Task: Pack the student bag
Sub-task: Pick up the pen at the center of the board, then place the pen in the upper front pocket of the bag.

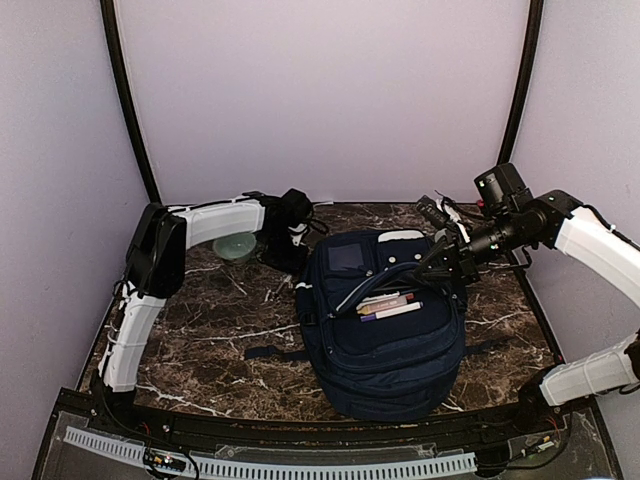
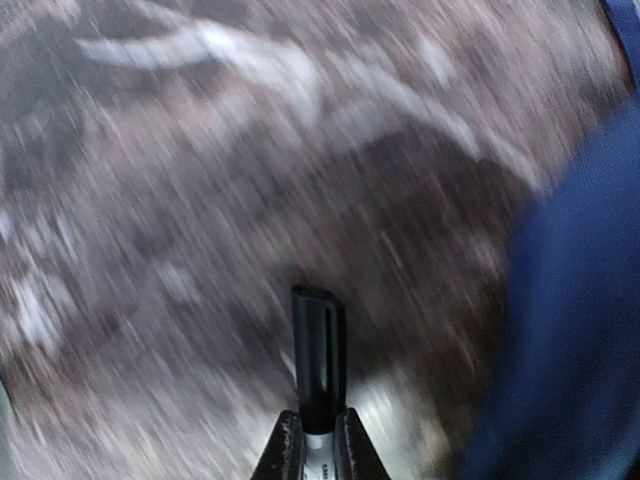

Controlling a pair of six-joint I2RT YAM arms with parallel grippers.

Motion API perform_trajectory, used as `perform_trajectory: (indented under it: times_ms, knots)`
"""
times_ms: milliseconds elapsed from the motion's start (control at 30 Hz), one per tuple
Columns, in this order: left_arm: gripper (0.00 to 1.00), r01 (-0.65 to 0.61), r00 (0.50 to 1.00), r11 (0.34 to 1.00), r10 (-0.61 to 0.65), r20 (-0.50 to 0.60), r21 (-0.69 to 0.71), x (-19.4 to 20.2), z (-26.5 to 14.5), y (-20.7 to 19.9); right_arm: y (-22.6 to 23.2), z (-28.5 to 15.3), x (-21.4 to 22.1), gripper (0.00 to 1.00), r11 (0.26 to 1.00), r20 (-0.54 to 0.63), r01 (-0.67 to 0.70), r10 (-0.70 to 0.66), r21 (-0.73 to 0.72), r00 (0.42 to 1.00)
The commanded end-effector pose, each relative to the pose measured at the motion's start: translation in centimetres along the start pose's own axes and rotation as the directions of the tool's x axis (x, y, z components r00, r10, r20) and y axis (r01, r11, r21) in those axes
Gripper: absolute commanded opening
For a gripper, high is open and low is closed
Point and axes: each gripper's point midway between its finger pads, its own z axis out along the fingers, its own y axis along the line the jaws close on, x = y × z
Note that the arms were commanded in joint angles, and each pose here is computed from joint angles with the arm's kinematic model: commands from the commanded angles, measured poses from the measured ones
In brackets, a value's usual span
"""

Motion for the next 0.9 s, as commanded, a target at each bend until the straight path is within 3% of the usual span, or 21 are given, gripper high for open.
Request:
perform_trajectory:
  times_ms: [0, 233, 367, 533, 700, 867]
  knots:
    - [0.02, -0.030, 0.999, 0.999, 0.030, -0.036, -0.010, 3.2, -6.4, -0.9, 0.9, -1.0, -2.1, 0.00, 0.997, 0.083, 0.079, -0.078, -0.007, 0.993]
    - [0.03, -0.078, 0.994, 0.997, 0.076, 0.078, 0.018, 4.3, -14.7, -2.4, 1.0, -1.2, -2.4, 0.00, 0.997, 0.094, 0.075, -0.075, -0.005, 0.993]
    - [0.02, -0.171, 0.970, 0.976, 0.144, 0.195, 0.132, 4.2, -20.2, -5.9, 0.8, -1.2, -3.0, 0.00, 0.998, 0.097, 0.061, -0.060, -0.006, 0.993]
    - [0.00, -0.404, 0.843, 0.900, 0.297, 0.449, 0.163, 4.6, -26.8, -11.4, -0.1, -1.1, -3.5, 0.00, 0.999, 0.096, 0.036, -0.038, 0.016, 0.995]
    - [0.01, -0.680, 0.647, 0.698, 0.430, 0.630, 0.222, 9.0, -29.9, -19.5, -0.4, -0.9, -3.7, 0.00, 1.000, 0.098, 0.016, -0.016, 0.005, 0.995]
    - [0.01, -0.793, 0.548, 0.543, 0.437, 0.713, 0.277, 11.5, -31.7, -25.3, -0.7, -0.9, -3.8, 0.00, 1.000, 0.098, 0.003, -0.003, 0.002, 0.995]
